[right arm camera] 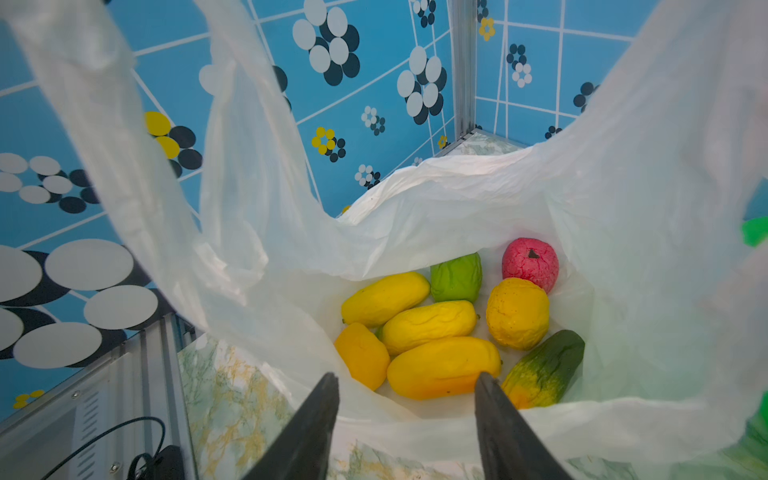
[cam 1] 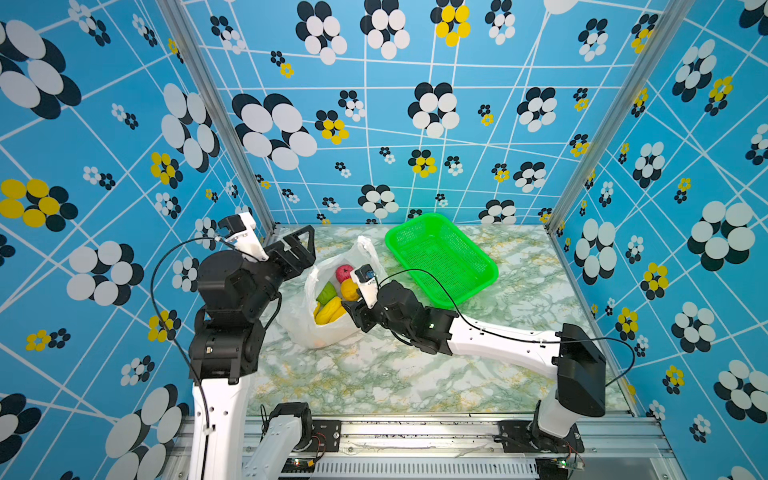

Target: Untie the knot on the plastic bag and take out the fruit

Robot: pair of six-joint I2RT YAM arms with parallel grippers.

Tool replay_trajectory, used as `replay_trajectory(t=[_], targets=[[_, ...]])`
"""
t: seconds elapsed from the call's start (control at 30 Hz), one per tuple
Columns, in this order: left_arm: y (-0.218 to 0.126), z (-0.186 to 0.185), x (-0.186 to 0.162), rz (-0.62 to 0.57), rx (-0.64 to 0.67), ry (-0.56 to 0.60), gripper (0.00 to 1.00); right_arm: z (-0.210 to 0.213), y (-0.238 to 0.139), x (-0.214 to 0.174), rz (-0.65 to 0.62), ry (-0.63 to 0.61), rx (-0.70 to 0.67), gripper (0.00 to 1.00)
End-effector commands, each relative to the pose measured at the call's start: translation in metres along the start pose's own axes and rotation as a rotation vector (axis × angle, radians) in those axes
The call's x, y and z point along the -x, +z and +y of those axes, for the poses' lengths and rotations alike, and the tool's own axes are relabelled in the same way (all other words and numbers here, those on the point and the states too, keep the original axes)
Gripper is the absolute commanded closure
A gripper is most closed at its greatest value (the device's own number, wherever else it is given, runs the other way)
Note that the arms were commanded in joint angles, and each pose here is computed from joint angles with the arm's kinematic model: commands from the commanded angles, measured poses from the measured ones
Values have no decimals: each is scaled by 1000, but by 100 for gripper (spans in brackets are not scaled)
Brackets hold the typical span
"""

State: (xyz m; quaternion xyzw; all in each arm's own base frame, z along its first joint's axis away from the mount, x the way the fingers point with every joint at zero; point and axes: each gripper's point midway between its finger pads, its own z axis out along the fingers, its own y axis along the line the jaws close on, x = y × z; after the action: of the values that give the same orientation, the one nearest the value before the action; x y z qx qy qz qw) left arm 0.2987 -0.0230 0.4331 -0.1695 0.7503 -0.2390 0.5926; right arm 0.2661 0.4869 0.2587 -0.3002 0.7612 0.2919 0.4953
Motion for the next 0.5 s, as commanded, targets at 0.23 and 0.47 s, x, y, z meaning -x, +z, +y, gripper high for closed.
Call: replay_trajectory(t=[0.23, 0.47], targets=[[59, 90, -52, 175, 314, 161, 1, -16, 45, -37, 193, -4, -102, 48], [89, 134, -97, 314, 416, 182, 1, -16, 35, -57, 182, 43, -70, 49]])
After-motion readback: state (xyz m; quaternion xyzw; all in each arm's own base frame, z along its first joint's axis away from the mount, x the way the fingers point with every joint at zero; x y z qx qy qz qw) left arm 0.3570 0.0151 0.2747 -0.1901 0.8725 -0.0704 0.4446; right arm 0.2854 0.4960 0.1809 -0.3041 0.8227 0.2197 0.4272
